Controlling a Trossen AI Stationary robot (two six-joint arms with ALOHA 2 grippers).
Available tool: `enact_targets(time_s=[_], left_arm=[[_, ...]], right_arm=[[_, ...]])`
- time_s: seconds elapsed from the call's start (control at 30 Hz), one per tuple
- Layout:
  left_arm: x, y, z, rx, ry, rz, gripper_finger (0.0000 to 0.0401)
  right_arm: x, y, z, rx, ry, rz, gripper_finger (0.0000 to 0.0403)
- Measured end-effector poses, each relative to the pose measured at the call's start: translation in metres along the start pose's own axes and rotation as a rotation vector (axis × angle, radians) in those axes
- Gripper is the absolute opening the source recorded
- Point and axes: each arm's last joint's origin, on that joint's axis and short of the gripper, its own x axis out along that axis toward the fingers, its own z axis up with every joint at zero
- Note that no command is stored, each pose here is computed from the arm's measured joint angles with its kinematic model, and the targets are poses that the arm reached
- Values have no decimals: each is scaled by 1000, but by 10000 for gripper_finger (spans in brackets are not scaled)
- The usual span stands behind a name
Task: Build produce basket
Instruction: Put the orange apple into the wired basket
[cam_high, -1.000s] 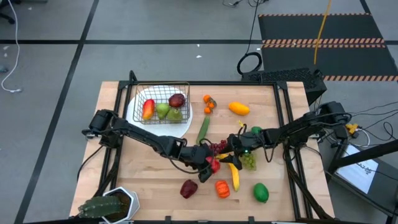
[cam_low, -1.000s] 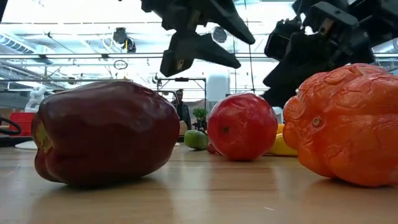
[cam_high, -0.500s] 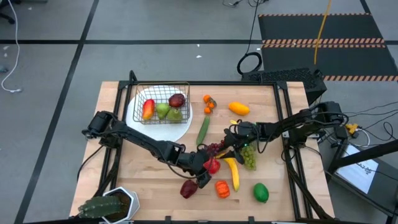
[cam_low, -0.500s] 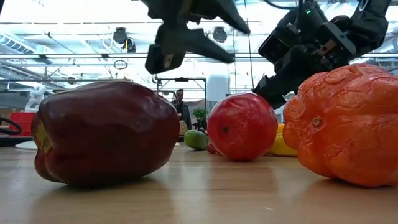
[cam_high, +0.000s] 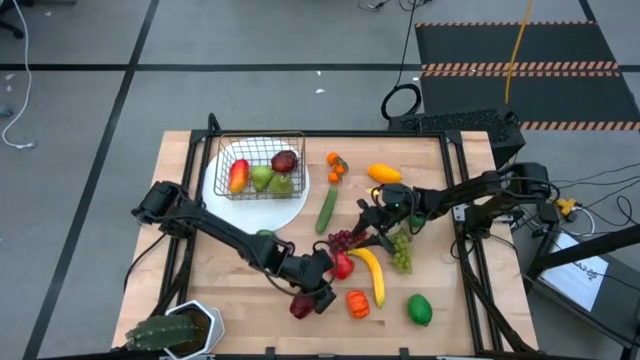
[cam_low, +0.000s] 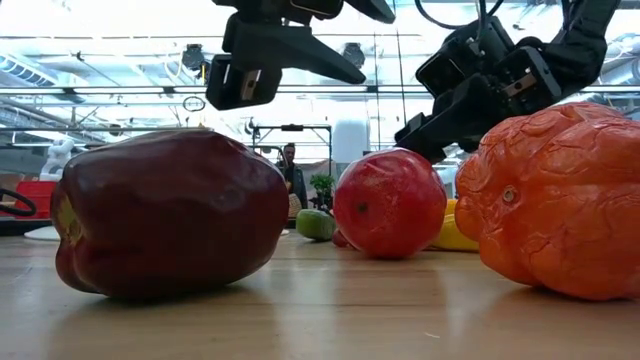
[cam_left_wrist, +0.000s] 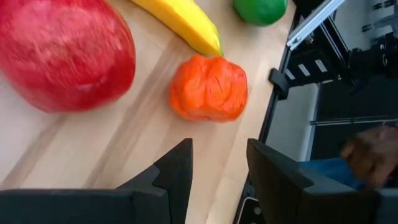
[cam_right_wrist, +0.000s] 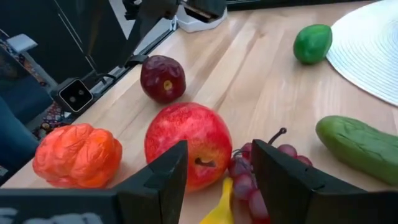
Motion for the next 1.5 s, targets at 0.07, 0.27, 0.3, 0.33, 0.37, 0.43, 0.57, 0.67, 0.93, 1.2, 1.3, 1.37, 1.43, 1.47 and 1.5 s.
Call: enact_targets(time_s=[0.07,0.27,0.3,0.33,0.37,0.43,0.57,0.67,0.93,1.2,1.3,1.37,1.43,1.47,1.5], left_arm=[[0,1,2,-3,-5,-1,152],[0,4,7,-4,-14,6,152],[0,5,8,-2,-15,7,152],[0,5,8,-1,-17,8,152],[0,5,9,1,-18,9,152],[0,6,10,-1,-19,10,152],[0,6,9,-15,-18,8,152],[0,5,9,-17,-16,8,152],[0,5,9,-17,-16,9,152],[0,6,9,-6,-15,14,152],[0,6,9,5,-15,14,152],[0,7,10,7,-16,15,152],[0,7,10,7,-16,15,152],[0,7,10,7,-16,15,152],[0,7,10,7,-16,15,152]], right_arm=[[2,-1,-2,3,-4,23,171],[19,-10,4,-3,0,39,171],[21,-11,5,-6,0,55,171],[23,-13,6,-3,1,72,171],[25,-15,6,2,2,84,171],[27,-16,5,7,8,113,171],[31,-18,-6,17,55,159,171],[33,-18,-11,22,70,186,171],[36,-19,-18,16,88,209,171],[36,-19,-18,5,88,204,154],[36,-19,-18,-5,87,204,137],[36,-19,-18,-7,87,200,129],[36,-20,-18,-8,89,180,123],[36,-20,-18,-9,89,180,122],[36,-20,-18,-11,89,179,121]])
